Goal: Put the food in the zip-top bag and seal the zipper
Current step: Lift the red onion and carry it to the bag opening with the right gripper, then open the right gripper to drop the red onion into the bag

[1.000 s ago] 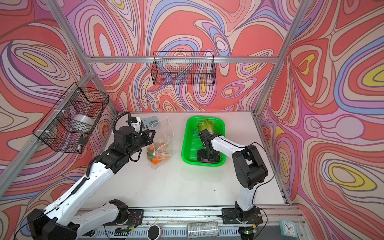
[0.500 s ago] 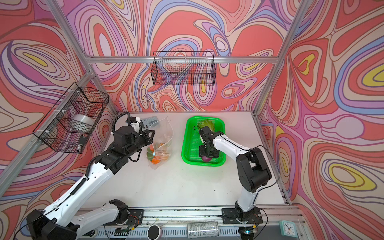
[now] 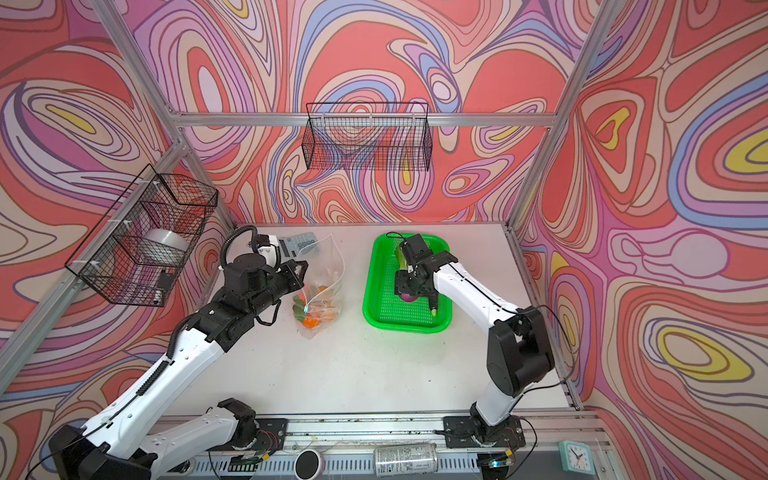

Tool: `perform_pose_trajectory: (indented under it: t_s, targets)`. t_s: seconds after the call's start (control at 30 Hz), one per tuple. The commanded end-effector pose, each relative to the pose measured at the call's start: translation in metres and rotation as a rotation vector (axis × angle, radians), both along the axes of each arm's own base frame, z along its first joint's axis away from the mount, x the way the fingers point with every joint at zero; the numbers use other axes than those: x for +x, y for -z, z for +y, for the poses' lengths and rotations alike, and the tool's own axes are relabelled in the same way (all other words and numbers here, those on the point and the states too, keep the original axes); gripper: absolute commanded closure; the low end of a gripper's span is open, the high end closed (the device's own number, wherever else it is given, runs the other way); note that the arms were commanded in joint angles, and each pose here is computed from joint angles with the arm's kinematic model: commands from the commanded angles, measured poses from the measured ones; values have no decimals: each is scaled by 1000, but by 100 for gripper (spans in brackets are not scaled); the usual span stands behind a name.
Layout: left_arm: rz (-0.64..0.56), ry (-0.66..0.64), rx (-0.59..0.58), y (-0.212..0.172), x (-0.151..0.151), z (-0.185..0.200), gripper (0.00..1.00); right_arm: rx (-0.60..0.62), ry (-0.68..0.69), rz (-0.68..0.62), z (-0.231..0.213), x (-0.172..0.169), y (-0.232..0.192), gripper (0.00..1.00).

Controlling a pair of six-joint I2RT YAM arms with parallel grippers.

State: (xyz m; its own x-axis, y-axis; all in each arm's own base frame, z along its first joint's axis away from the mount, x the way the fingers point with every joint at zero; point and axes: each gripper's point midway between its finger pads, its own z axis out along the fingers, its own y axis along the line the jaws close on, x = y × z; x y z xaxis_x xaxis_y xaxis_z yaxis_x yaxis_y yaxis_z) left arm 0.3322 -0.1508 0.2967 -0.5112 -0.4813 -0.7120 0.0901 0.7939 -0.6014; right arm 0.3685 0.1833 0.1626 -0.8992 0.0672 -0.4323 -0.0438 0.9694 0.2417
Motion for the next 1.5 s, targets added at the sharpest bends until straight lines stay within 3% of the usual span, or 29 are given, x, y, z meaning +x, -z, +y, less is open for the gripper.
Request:
perform_pose_trajectory:
  t_s: [0.0,0.23,0.4,0.6,1.17,1.27,1.47]
  targets:
    - [11,5,-20,4,2,-3,100,195,-84,-216,29,15,-84,48]
    - [4,15,-24,0,5,-6,100,457,-254,-436,91,14,-183,50]
    - [5,18,-24,-1,6,-7,100,496,-411,-491,157,-3,-207,50]
    - [6,6,-19,-2,5,-4,100,492,-497,-462,207,-14,-187,50]
    - [4,17,-50,-7,2,-6,100,238,-505,-274,227,-3,-85,47]
    - [2,20,-52,-8,-1,-6,100,207,-508,-264,228,-2,-80,42]
    - [-2,2,-45,-6,-2,-1,100,204,-495,-295,225,0,-92,19]
